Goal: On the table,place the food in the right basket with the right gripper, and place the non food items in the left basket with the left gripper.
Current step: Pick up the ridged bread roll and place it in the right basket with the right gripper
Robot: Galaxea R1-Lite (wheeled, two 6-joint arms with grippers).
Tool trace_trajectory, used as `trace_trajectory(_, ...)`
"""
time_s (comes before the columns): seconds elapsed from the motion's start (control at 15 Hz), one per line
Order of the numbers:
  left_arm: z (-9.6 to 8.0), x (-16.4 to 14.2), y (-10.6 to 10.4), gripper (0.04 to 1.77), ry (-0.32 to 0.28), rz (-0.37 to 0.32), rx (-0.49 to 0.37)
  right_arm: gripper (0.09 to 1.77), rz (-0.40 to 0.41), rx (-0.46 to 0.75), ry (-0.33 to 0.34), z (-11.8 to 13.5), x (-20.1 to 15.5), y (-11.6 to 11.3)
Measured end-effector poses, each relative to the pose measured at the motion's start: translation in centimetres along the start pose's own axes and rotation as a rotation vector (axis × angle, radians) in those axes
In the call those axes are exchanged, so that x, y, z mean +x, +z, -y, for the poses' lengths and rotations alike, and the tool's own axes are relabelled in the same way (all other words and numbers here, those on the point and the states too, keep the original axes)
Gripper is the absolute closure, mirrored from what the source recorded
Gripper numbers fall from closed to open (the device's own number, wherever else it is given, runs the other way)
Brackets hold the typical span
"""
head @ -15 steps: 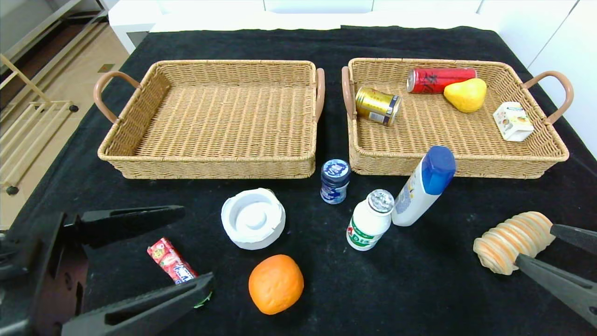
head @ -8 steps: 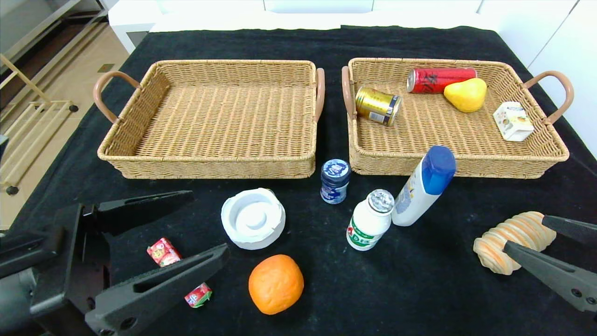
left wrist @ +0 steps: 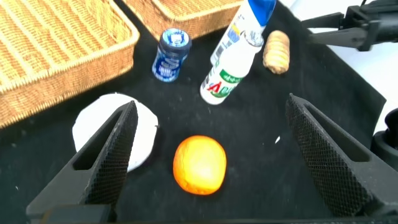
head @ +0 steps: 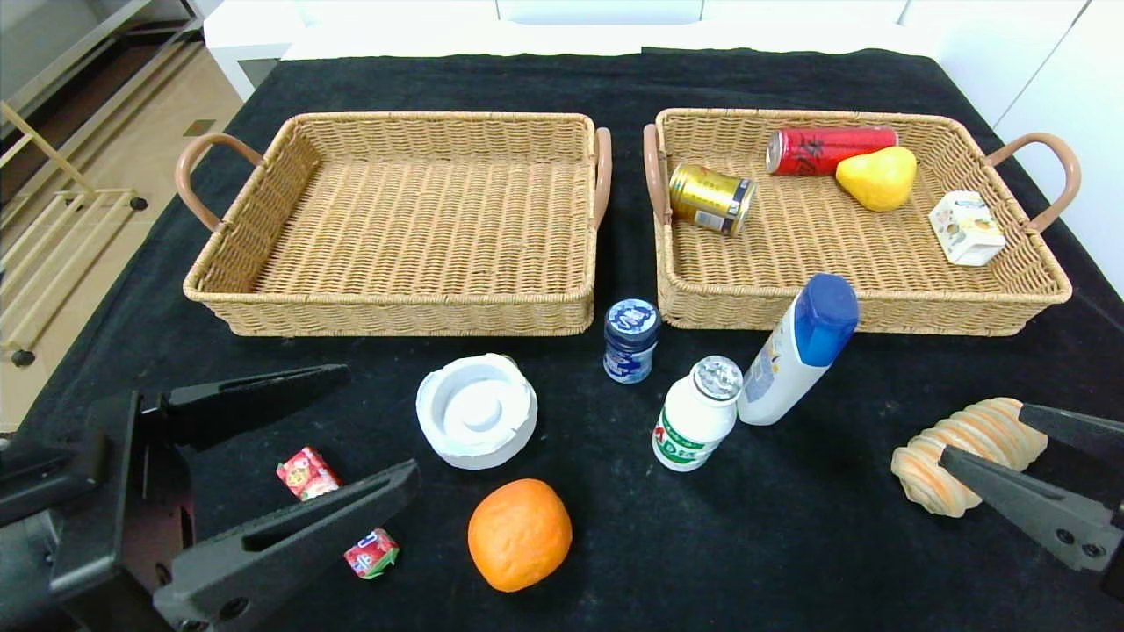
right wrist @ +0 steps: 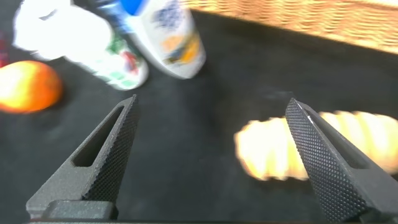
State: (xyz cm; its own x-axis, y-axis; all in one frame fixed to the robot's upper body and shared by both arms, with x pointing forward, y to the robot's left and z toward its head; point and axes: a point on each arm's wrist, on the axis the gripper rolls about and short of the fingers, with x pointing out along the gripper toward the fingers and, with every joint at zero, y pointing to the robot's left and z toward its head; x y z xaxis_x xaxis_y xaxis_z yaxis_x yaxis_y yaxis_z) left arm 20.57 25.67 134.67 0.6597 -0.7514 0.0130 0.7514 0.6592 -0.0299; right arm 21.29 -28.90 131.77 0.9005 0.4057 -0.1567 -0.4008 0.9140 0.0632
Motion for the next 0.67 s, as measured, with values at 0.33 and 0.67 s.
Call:
trace_trajectory(0.33, 0.1, 0.1, 1.0, 0.09, -0.008, 0.003, 0.002, 0.15, -0.104, 0.039, -0.258, 0.6, 0.5, 1.4)
trace_trajectory(0.67, 0.2, 0.1, 1.3, 0.09, -0.01, 0.013, 0.005, 0.15, -0.225, 0.341, -0.422, 0.9, 2.3, 4.3)
